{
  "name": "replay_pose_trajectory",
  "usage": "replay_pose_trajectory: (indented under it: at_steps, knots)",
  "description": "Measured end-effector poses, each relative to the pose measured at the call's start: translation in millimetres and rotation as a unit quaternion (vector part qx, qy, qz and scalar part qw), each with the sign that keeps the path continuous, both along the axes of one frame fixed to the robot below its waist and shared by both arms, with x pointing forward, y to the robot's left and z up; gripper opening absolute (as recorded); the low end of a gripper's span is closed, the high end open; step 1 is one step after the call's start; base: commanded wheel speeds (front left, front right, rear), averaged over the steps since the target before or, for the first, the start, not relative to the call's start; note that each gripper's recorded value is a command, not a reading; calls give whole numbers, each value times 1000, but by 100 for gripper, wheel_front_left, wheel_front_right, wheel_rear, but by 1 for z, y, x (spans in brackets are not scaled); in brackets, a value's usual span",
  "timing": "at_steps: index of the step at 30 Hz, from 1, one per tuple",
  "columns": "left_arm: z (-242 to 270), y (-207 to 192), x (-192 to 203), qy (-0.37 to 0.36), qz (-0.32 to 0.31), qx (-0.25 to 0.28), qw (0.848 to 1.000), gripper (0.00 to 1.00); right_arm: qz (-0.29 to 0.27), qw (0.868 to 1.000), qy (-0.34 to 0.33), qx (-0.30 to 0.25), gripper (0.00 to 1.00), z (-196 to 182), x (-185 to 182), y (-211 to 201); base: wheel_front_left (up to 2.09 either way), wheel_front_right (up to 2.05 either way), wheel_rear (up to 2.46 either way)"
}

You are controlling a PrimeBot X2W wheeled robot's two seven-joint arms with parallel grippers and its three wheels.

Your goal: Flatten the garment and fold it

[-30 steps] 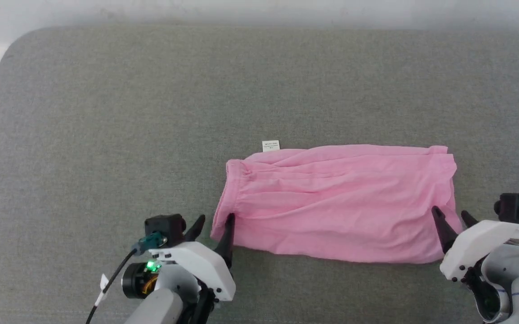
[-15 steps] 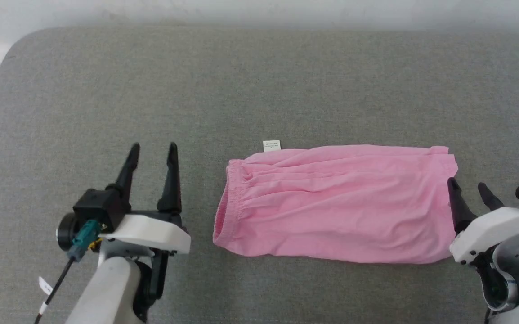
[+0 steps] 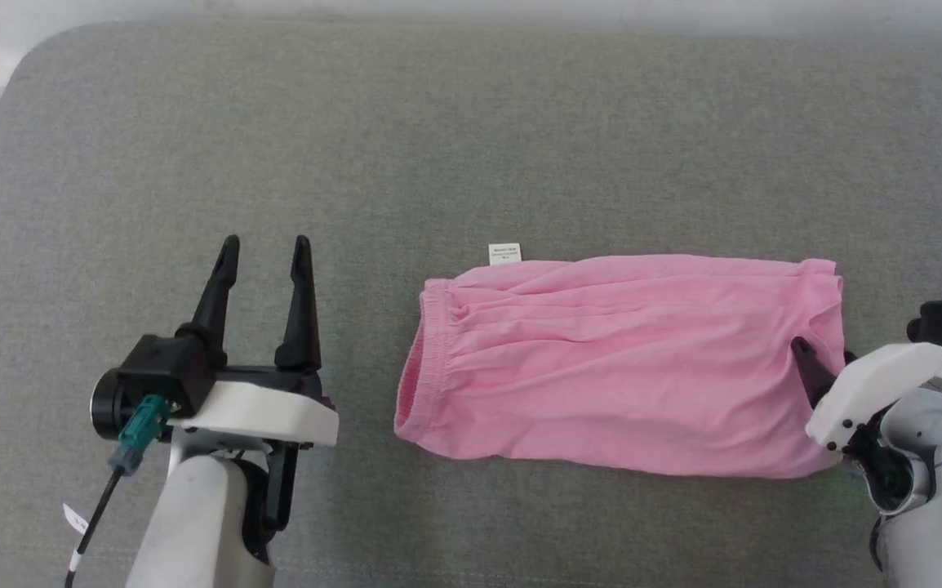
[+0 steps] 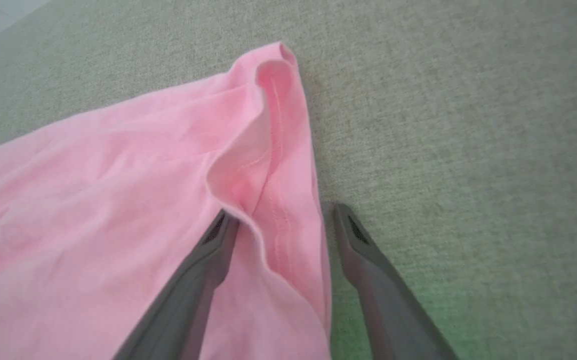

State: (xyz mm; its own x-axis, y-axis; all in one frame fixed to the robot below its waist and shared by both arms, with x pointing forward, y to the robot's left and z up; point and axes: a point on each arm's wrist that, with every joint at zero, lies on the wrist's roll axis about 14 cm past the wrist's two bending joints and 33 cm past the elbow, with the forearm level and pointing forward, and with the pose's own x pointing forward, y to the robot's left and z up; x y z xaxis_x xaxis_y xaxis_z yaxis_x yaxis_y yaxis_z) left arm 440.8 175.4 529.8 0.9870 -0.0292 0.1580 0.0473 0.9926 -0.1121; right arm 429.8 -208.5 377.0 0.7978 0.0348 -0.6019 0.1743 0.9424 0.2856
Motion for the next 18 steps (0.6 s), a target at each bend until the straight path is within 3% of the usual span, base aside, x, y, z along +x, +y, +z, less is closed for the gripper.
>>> replay_pose_trajectory:
  at_steps: [3, 4, 5, 6, 12, 18]
  knots:
    - [-2, 6, -2, 2, 7, -3, 1000, 100, 20, 999, 35, 4, 96, -9, 1, 8, 0, 0, 0]
    - [-4, 7, -4, 4, 8, -3, 1000, 100, 25, 999, 38, 4, 44, -9, 2, 9, 0, 0, 0]
    - [-5, 7, -5, 6, 8, -3, 1000, 100, 27, 999, 38, 7, 27, -9, 3, 11, 0, 0, 0]
    - [-6, 8, -5, 8, 11, -4, 1000, 100, 28, 999, 36, 12, 2, -8, 4, 13, 0, 0, 0]
    - [-13, 12, -10, 18, 15, -4, 1000, 100, 27, 999, 15, 20, 0, -1, 3, 19, 0, 0, 0]
    - [-14, 11, -10, 19, 13, -5, 1000, 100, -15, 999, -3, -49, 0, 10, -2, -24, 0, 0, 0]
